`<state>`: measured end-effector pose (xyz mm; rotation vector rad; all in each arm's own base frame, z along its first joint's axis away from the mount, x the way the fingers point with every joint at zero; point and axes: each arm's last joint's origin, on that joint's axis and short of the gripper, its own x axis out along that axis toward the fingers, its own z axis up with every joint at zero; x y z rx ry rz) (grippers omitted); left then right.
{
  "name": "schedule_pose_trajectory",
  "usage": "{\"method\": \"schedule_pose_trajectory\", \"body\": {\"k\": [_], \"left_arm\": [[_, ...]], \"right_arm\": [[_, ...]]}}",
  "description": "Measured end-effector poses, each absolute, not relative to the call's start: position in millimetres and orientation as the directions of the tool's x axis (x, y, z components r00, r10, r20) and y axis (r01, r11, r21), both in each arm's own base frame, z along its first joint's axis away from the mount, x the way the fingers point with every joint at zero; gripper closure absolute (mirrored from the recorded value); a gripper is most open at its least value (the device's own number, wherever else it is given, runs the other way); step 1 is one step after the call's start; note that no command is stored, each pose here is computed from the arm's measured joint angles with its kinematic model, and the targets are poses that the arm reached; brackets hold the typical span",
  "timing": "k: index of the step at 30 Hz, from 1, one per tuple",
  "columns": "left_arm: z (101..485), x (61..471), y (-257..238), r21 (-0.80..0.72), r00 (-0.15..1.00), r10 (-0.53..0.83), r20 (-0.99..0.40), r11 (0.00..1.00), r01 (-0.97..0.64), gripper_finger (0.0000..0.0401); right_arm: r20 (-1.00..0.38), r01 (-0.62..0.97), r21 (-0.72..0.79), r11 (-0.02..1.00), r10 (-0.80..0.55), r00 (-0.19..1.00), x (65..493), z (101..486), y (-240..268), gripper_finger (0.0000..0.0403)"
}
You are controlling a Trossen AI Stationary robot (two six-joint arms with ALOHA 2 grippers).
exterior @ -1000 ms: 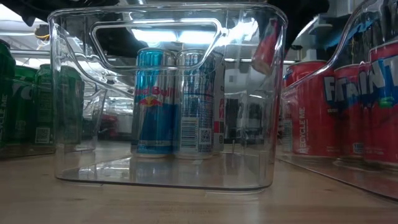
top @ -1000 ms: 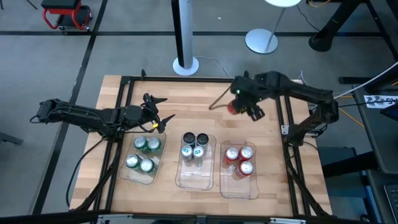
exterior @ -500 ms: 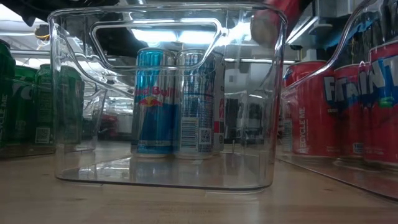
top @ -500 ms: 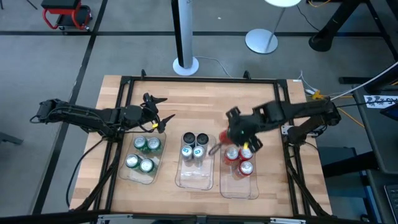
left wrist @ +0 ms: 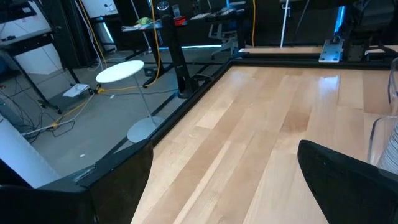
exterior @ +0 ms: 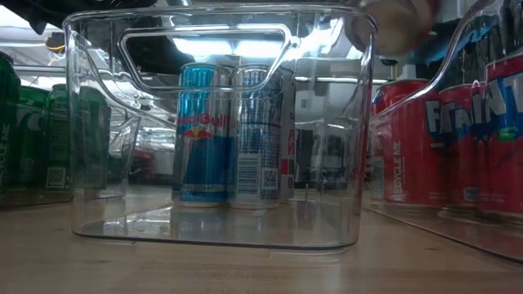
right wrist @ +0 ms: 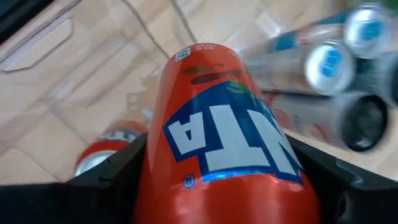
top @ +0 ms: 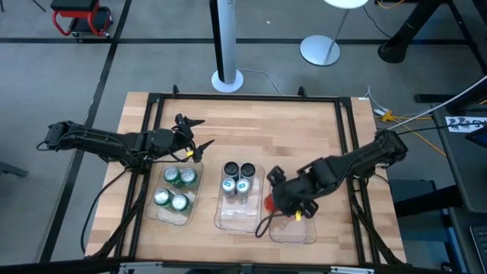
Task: Sort soda cans
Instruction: Put the orange soda can into the right transparent bin
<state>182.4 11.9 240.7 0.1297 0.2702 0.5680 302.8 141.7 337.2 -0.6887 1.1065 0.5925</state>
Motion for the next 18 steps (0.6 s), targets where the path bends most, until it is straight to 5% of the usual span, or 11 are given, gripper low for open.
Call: {"method": "schedule_pose_trajectory", "body": {"k": [18], "left_arm": [[241,182,12,0.195,0.809,0.547,-0.216,0.836,-0.513,0.0013]], "right_arm": [[-0.994,-0.774,-0.029,0.633,0.065,0.09,322,285,155,0.0112]]}}
